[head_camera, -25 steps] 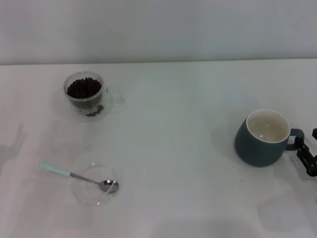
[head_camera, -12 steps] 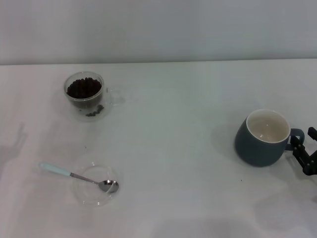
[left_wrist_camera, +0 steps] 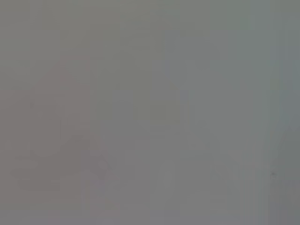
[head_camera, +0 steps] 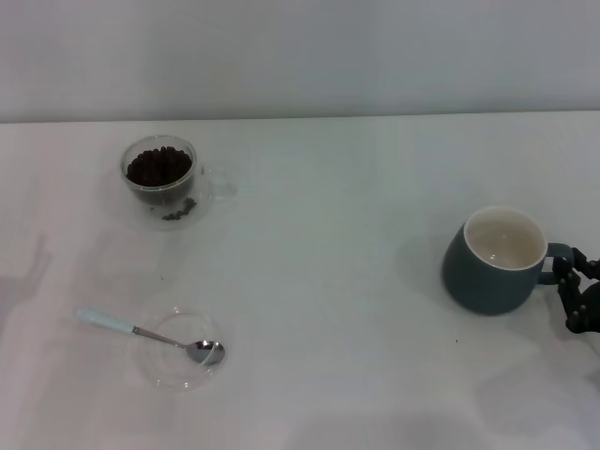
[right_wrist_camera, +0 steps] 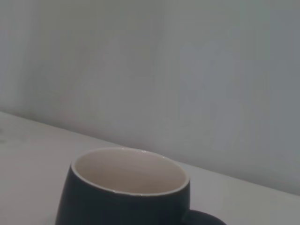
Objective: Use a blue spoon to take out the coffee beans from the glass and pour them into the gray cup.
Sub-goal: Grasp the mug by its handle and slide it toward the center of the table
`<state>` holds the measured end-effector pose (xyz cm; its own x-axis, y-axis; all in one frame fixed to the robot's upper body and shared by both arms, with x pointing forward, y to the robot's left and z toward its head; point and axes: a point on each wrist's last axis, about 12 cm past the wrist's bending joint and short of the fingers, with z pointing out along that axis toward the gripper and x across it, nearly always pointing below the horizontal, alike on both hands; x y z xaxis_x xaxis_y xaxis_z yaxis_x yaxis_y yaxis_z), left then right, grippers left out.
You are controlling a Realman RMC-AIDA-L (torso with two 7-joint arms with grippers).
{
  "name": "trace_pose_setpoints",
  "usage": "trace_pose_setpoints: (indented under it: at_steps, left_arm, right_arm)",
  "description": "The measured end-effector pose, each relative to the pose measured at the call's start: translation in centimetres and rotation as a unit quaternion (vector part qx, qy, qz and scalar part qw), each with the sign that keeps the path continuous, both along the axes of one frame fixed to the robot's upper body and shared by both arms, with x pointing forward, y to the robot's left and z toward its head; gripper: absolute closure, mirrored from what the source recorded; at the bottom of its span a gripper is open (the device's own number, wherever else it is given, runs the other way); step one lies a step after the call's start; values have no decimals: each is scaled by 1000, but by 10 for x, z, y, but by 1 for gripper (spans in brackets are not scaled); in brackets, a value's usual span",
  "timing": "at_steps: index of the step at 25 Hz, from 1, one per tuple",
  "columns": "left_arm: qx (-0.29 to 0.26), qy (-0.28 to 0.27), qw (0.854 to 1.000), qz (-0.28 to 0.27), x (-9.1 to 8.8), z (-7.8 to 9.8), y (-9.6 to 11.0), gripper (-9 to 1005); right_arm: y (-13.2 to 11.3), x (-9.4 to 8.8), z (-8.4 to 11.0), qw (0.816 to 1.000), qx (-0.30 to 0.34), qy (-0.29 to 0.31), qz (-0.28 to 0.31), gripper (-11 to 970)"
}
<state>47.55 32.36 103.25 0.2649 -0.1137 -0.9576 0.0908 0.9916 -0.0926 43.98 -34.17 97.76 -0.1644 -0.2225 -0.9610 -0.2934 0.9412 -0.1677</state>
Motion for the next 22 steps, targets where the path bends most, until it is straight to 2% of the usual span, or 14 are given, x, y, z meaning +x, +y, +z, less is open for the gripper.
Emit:
trace_pose_setpoints:
  at_steps: [8,22]
  left_arm:
    - [1,3,1000,1,0,0,1,108]
    - [1,3,1000,1,1,0,1,108]
  right_arm:
    - [13,6,2,999,3,-6,33,795]
    - [62,14,5,990,24,0,137,791]
